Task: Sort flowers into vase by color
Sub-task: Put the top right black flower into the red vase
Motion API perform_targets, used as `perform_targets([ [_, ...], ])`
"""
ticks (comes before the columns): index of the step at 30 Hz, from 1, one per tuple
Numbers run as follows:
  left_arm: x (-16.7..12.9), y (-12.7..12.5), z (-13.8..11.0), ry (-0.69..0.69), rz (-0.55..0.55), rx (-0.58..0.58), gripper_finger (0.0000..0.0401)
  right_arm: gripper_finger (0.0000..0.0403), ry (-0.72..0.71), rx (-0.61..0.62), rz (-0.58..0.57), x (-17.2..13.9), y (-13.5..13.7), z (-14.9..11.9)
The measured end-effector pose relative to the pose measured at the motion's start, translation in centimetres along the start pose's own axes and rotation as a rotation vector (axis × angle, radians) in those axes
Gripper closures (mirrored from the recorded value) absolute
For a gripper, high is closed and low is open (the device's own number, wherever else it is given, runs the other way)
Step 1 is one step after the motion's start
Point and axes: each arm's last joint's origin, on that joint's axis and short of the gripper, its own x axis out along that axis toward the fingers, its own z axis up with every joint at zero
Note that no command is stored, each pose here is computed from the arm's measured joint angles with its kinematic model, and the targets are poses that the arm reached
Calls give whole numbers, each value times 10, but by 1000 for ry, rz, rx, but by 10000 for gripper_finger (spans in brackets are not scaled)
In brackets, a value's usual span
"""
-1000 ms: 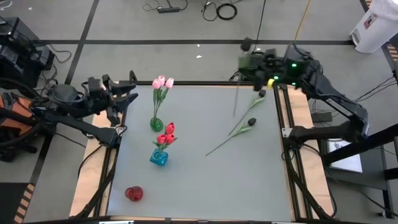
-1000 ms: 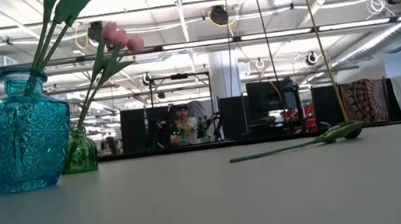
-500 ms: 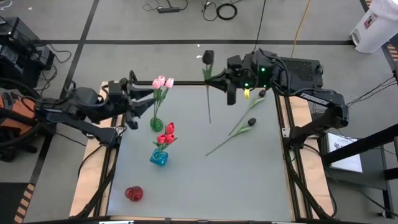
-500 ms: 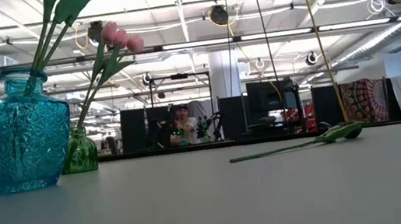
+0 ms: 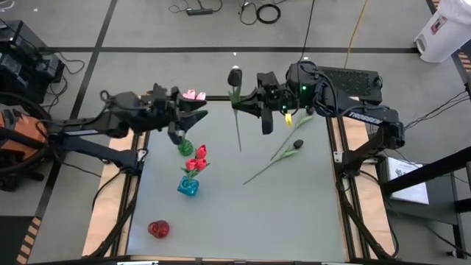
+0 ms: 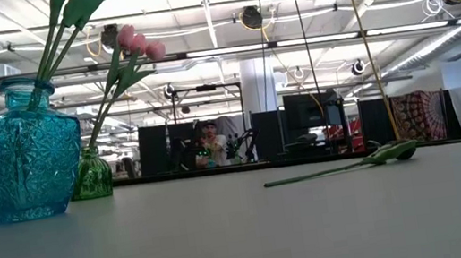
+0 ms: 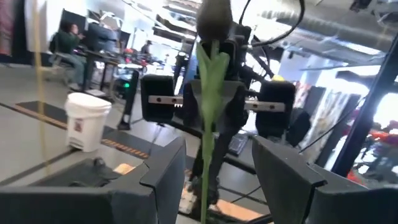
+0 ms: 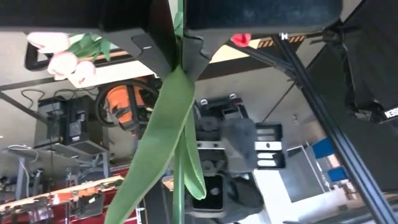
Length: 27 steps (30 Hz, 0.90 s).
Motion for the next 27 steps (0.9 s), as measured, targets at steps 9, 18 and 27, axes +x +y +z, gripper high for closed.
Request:
perform_targets([
  [9,36,16,-13,-8,-86,-52,210,401,4,-8,13,2,6,-2],
  [18,60,25,-22,-52,-195,-113,210,401,4,2,12,2,6,-2],
  [27,73,27,-28,-86,-238,-133,210,401,16,22,10,2,6,-3],
])
